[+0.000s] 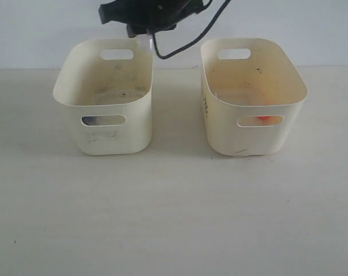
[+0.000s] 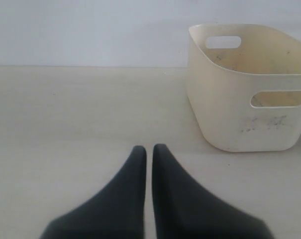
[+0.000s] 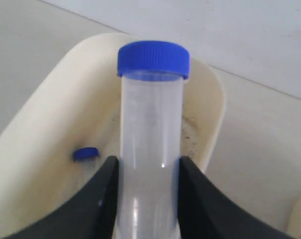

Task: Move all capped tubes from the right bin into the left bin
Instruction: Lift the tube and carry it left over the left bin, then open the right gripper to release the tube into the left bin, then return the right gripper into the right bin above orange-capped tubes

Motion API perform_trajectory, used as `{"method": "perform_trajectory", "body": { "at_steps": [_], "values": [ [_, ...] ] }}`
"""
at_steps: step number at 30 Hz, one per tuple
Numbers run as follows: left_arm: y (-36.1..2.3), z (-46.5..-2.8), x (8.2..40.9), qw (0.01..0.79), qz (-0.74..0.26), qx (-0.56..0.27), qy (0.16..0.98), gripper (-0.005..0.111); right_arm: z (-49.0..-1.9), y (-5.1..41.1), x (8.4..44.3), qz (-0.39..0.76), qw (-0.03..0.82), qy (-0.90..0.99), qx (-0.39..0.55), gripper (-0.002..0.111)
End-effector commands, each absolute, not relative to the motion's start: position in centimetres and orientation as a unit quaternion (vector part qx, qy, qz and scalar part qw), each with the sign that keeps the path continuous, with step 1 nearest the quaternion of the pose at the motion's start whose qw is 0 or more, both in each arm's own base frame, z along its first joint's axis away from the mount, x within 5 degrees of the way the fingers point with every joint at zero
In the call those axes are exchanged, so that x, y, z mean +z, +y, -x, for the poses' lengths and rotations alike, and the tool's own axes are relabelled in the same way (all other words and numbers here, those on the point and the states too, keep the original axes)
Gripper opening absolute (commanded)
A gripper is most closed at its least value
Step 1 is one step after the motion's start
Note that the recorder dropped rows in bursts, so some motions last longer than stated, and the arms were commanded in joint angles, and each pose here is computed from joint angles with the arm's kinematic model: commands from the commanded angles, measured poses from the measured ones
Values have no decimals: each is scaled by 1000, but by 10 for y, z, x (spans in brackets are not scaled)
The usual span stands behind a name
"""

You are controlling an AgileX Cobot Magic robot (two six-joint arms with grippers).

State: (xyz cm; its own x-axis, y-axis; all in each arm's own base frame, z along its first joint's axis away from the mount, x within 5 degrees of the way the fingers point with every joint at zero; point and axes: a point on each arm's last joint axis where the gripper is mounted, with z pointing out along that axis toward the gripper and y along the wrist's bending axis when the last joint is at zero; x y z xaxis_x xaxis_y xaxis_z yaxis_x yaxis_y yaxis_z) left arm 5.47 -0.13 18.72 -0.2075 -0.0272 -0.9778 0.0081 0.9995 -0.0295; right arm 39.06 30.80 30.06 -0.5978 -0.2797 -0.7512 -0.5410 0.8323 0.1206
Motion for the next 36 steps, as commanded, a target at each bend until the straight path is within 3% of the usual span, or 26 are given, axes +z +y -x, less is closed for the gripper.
{"method": "perform_trajectory", "body": {
  "at_steps": [1,4,8,10,18,23,28,36],
  "values": [
    [-2,-54,186,630,8,-20,777,4,-385,327,285,250,372,875,182,2],
    [-2,-54,186,630,8,-20,777,4,-384,334,274,248,357,880,192,17],
    [-2,-54,186,630,8,-20,777,4,-384,338,272,243,356,877,212,61],
    [-2,-54,186,630,8,-20,777,4,-385,338,271,241,359,875,215,68],
    [-2,-54,186,630,8,-20,777,4,-378,332,284,253,347,881,200,39],
    [-2,-54,186,630,8,-20,777,4,-369,314,314,285,364,874,150,-1],
    [-2,-54,186,630,8,-20,777,4,-369,295,338,247,381,877,158,0],
    [-2,-54,186,630,8,-20,777,4,-403,219,335,186,327,922,97,0]
  ]
}}
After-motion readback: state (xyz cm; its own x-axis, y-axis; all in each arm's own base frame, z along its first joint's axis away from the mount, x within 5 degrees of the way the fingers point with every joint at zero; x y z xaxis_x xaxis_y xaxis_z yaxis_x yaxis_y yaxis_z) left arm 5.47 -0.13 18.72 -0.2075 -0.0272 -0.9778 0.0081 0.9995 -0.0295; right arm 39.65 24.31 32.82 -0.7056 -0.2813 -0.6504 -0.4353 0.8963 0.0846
